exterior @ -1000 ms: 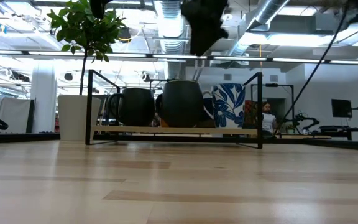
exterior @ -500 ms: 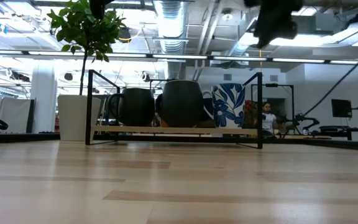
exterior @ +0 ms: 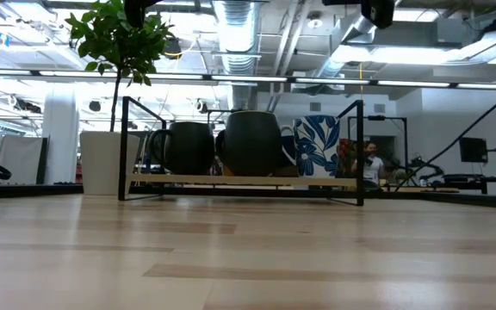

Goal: Place coffee mugs
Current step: Put the white mug on the shelf

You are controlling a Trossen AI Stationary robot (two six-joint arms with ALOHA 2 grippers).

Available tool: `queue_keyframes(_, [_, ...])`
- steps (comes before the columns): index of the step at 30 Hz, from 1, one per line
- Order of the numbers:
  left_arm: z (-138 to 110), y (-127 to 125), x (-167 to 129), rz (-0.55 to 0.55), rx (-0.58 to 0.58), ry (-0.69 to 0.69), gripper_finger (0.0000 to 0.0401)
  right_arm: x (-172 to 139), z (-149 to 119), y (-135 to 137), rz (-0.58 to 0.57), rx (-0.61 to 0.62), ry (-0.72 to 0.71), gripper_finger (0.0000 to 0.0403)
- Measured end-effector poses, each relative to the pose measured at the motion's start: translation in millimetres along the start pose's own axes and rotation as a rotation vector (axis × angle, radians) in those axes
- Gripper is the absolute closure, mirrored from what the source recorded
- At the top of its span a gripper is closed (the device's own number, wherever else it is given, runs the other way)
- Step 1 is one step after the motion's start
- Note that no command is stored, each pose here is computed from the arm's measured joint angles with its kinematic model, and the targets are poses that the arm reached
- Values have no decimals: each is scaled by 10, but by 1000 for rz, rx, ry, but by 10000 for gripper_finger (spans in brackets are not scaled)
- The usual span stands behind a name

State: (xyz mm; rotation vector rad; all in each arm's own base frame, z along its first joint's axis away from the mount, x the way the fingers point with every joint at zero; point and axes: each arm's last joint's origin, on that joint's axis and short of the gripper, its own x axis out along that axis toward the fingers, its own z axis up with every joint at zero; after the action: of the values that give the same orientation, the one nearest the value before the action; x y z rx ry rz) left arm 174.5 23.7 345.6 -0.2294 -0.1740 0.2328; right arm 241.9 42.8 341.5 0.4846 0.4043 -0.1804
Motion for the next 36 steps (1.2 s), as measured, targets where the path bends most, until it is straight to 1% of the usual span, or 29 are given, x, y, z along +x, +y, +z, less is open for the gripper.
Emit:
queue_keyframes(2, [0, 0, -1, 0, 0, 1, 235, 17, 3, -4, 6, 2, 5, 237])
queue_keyframes(4, [-1, 1, -1, 1, 0, 1, 235, 28, -13, 2, 35, 26, 37, 237])
queue_keyframes(6, [-1, 0, 0, 0, -1, 1, 235, 24, -31, 23, 108, 93, 97, 237])
queue_keyframes(7, [-1, 1, 0, 0, -4, 1, 235, 18, -49, 37, 156, 139, 150, 237])
queue_keyframes(9, [-1, 0, 0, 0, -14, 1, 235, -9, -138, 74, 228, 235, 304, 237])
queue_keyframes(10, [-1, 0, 0, 0, -19, 2, 235, -33, -207, 101, 243, 275, 390, 237])
queue_keyframes(12, [-1, 0, -1, 0, -20, 2, 235, -103, -370, 169, 223, 338, 544, 237])
queue_keyframes(15, [-3, 1, 0, 0, -14, 3, 235, -265, -645, 289, 135, 392, 738, 237])
queue_keyframes(18, [-9, 2, 0, 2, -12, 10, 235, -468, -899, 411, 29, 461, 895, 237])
queue_keyframes(21, [-18, 4, 0, 4, -9, 18, 235, -669, -1119, 502, -115, 558, 1011, 237])
queue_keyframes(24, [-25, 6, -1, 6, -8, 26, 235, -783, -1333, 578, -279, 632, 1080, 237])
queue_keyframes(26, [-24, 6, -1, 5, -8, 25, 235, -826, -1465, 627, -359, 643, 1103, 237])
queue_keyframes(30, [-25, 6, 0, 6, -7, 25, 235, -776, -1715, 721, -468, 617, 1162, 237])
queue_keyframes(34, [-24, 6, -1, 6, -7, 25, 235, -639, -1938, 785, -553, 578, 1250, 237])
queue_keyframes(36, [-24, 6, -1, 6, -7, 25, 235, -562, -2047, 796, -590, 543, 1267, 237])
